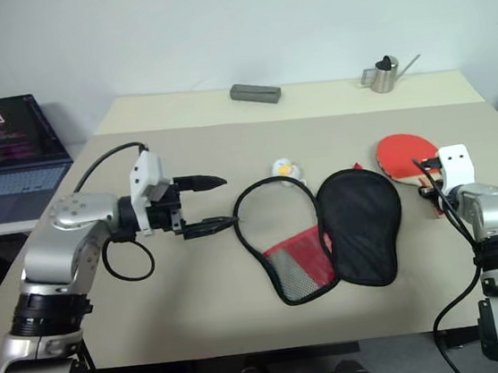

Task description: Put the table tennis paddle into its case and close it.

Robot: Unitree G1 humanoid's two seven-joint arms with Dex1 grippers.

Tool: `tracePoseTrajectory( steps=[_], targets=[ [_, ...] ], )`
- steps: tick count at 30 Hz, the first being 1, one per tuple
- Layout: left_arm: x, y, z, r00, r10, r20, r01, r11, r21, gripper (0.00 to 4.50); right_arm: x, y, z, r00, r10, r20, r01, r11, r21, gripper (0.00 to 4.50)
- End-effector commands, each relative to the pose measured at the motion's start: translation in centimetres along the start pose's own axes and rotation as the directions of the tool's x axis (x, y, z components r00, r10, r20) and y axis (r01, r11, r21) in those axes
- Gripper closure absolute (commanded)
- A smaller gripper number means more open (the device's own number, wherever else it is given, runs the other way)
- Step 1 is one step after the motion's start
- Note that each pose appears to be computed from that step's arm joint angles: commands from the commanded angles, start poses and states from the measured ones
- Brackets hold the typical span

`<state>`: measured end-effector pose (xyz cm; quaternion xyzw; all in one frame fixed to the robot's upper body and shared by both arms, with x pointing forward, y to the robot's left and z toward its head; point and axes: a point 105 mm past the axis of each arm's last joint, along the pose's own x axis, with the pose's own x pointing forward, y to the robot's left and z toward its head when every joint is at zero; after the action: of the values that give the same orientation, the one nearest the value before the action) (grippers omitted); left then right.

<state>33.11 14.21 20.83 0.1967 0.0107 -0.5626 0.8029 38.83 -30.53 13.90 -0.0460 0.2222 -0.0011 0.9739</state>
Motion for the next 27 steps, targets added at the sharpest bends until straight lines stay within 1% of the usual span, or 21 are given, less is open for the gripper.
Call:
tracePoseTrajectory(
  steps=[1,7,10,12,14,19,27],
  targets=[
    [-0.4,0.6,1.3,1.000,0.022,0.020,-0.023,0.998,0.056,0.00,-2.2,-0.4,3.6,0.992,-0.013,0.126,0.013,1.000,-0.001,3.38],
    [-0.3,0.9,1.3,0.999,0.029,0.021,-0.030,0.998,0.063,0.00,-4.2,1.7,5.1,0.985,0.044,0.168,-0.047,0.999,0.016,3.38],
    [-0.3,0.9,1.2,0.999,0.032,0.023,-0.033,0.997,0.066,0.00,-5.4,3.2,5.3,0.983,0.084,0.165,-0.091,0.995,0.030,3.38],
    [-0.4,1.1,1.2,0.999,0.040,0.025,-0.042,0.997,0.071,0.00,-6.2,4.8,4.7,0.983,0.121,0.141,-0.128,0.991,0.035,3.38],
    [-0.4,1.3,1.3,0.999,0.046,0.027,-0.048,0.996,0.074,0.00,-7.0,6.8,3.4,0.981,0.163,0.109,-0.168,0.985,0.044,3.38],
    [-0.2,1.3,1.4,0.998,0.039,0.040,-0.041,0.996,0.075,0.00,-8.3,10.3,1.1,0.974,0.218,0.059,-0.223,0.971,0.085,3.38],
    [0.2,1.3,1.9,0.998,0.018,0.055,-0.023,0.996,0.085,0.00,-8.8,13.6,-0.9,0.968,0.244,0.057,-0.249,0.961,0.121,3.38]
  ],
)
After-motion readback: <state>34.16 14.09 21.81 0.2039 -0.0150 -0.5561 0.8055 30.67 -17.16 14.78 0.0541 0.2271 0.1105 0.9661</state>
